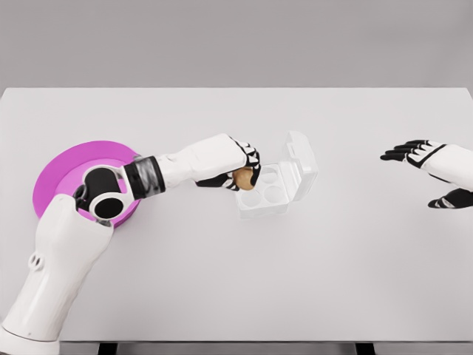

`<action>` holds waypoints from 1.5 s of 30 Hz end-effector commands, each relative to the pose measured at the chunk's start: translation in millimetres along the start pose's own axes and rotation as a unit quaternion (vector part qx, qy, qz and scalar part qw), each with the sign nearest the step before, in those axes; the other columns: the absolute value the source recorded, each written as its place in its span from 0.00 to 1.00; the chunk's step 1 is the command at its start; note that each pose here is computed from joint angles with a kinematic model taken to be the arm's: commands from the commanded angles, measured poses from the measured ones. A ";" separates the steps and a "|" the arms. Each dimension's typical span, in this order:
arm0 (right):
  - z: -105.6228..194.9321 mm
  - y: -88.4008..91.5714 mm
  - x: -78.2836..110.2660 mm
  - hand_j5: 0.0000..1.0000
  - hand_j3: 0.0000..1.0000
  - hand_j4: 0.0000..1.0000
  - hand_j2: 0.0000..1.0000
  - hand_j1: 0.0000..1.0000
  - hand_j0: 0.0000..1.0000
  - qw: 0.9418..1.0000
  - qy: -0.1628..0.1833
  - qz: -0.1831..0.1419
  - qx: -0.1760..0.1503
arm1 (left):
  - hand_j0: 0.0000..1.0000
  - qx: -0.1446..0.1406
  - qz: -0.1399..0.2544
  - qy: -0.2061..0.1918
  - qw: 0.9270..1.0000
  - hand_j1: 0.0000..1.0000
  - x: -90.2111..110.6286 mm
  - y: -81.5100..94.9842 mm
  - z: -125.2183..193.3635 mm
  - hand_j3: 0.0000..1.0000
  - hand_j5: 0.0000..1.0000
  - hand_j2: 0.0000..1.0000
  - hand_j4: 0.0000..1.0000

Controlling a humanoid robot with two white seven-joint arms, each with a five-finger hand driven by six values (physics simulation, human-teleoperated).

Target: Pack egg into the box and close the box lid

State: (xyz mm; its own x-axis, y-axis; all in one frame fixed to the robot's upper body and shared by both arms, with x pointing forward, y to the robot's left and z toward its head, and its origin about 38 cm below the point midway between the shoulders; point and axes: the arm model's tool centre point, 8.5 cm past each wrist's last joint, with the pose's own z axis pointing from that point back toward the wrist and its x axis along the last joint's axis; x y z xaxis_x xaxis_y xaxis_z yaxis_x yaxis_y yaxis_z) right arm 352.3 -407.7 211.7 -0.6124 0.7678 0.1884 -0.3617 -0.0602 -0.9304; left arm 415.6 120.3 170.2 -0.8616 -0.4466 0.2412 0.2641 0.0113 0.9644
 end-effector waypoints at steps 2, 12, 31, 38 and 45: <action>-5.6 5.4 3.8 1.00 1.00 1.00 1.00 1.00 1.00 1.000 -0.008 -0.010 -0.003 | 0.29 -0.003 0.006 -0.002 1.000 0.29 0.9 -3.7 -3.6 0.29 0.29 0.29 0.29; -17.5 17.5 11.2 1.00 1.00 1.00 1.00 1.00 1.00 0.999 -0.024 -0.012 0.020 | 0.31 -0.020 0.016 0.010 1.000 0.31 -3.6 -18.0 -13.7 0.31 0.31 0.31 0.31; -70.2 15.4 19.3 1.00 1.00 1.00 1.00 1.00 1.00 0.997 -0.056 0.011 0.045 | 0.47 -0.011 0.005 0.006 1.000 0.47 -0.1 -9.3 -10.2 0.47 0.47 0.47 0.47; -73.0 15.0 23.0 1.00 1.00 1.00 1.00 1.00 1.00 0.997 -0.062 0.011 0.041 | 0.54 -0.004 -0.001 0.003 1.000 0.54 2.8 -4.1 -9.3 0.54 0.54 0.54 0.54; -73.2 14.2 22.0 1.00 1.00 1.00 1.00 1.00 1.00 0.997 -0.061 0.009 0.038 | 0.59 0.001 -0.009 0.000 1.000 0.59 6.0 1.1 -8.0 0.59 0.59 0.59 0.59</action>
State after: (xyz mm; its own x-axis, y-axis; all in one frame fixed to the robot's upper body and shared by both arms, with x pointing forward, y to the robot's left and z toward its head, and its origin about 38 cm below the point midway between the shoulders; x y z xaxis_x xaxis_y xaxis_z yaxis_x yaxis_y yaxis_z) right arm 385.1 -344.4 179.8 -0.7016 0.6823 0.2055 -0.3962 -0.1338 -0.9084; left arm 414.6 110.0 169.5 -0.8660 -0.4484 0.2213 0.2491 -0.0031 0.9685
